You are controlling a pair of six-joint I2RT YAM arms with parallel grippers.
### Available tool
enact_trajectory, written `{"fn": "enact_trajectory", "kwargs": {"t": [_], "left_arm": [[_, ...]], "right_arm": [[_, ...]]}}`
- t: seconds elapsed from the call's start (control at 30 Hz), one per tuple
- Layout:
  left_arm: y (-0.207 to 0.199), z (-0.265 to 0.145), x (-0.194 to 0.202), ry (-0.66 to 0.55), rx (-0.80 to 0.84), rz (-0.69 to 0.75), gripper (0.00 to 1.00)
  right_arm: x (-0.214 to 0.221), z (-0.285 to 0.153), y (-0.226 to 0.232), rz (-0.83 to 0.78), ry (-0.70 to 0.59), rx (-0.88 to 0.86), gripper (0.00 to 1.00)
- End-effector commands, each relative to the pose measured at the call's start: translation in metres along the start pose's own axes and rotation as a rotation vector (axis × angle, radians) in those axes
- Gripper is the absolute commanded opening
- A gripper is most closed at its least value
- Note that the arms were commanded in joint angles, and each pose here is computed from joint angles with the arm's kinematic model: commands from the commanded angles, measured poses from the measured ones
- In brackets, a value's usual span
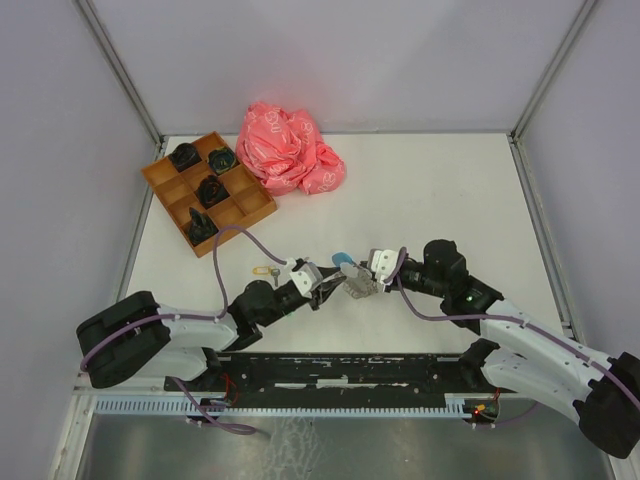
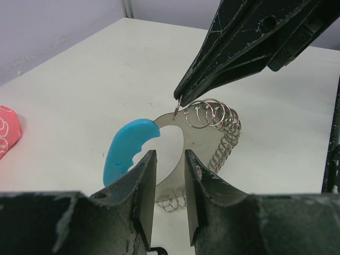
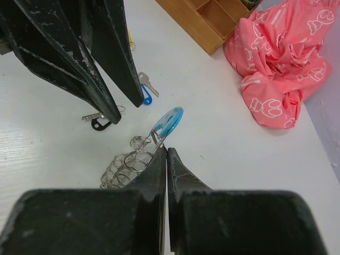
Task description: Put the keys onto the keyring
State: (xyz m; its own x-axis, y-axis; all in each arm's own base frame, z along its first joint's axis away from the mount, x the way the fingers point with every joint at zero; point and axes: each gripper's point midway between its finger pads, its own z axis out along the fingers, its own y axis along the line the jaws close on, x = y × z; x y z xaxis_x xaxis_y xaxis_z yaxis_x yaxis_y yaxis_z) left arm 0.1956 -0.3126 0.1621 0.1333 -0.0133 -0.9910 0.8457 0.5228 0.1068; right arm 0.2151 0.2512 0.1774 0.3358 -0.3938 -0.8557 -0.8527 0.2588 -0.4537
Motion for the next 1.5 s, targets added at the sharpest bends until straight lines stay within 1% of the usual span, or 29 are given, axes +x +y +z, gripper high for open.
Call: {"fn": "enact_trajectory", "kwargs": {"t": [0.0,0.17,0.27,0.5,0.87,0.97,1.03,1.07,1.1,1.23,1.33,1.47], "left_arm": [[0.003,0.011,-0.026,-0.069,-0.003,0.039,0.35],[0.004,0.020,-0.034,-0.111,-0.002,0.093,0.33],[0.004,0.026,-0.040,-0.141,0.000,0.114,0.29],[0.001,0.033,-0.041,-0.164,0.017,0.128,0.25],[0.000,0.035,-0.035,-0.143,0.024,0.148,0.17],[0.000,0.035,-0.032,-0.135,0.029,0.152,0.13],[-0.001,0.035,-0.033,-0.137,0.032,0.156,0.08],[-0.001,0.034,-0.032,-0.135,0.033,0.158,0.04],[-0.002,0.034,-0.033,-0.139,0.037,0.163,0.03],[-0.002,0.028,-0.032,-0.138,0.046,0.187,0.03],[-0.004,0.023,-0.031,-0.136,0.065,0.202,0.03],[-0.007,0.017,-0.030,-0.129,0.111,0.212,0.03]], "right_arm": [[-0.035,-0.001,-0.017,-0.048,-0.083,0.017,0.02],[-0.036,0.000,-0.015,-0.014,-0.079,0.001,0.02],[-0.035,0.001,-0.014,0.009,-0.075,0.000,0.03],[-0.036,0.002,-0.013,0.037,-0.078,-0.003,0.03],[-0.034,0.003,-0.010,0.065,-0.071,-0.020,0.04],[-0.037,0.002,-0.008,0.074,-0.076,-0.034,0.05],[-0.037,0.002,-0.006,0.080,-0.074,-0.048,0.05],[-0.037,0.002,-0.004,0.083,-0.071,-0.056,0.07],[-0.037,0.001,-0.002,0.089,-0.064,-0.067,0.09],[-0.037,-0.004,-0.002,0.103,-0.032,-0.073,0.18],[-0.030,-0.011,0.001,0.094,0.024,-0.087,0.25],[-0.026,-0.021,0.003,0.056,0.072,-0.108,0.30]]}}
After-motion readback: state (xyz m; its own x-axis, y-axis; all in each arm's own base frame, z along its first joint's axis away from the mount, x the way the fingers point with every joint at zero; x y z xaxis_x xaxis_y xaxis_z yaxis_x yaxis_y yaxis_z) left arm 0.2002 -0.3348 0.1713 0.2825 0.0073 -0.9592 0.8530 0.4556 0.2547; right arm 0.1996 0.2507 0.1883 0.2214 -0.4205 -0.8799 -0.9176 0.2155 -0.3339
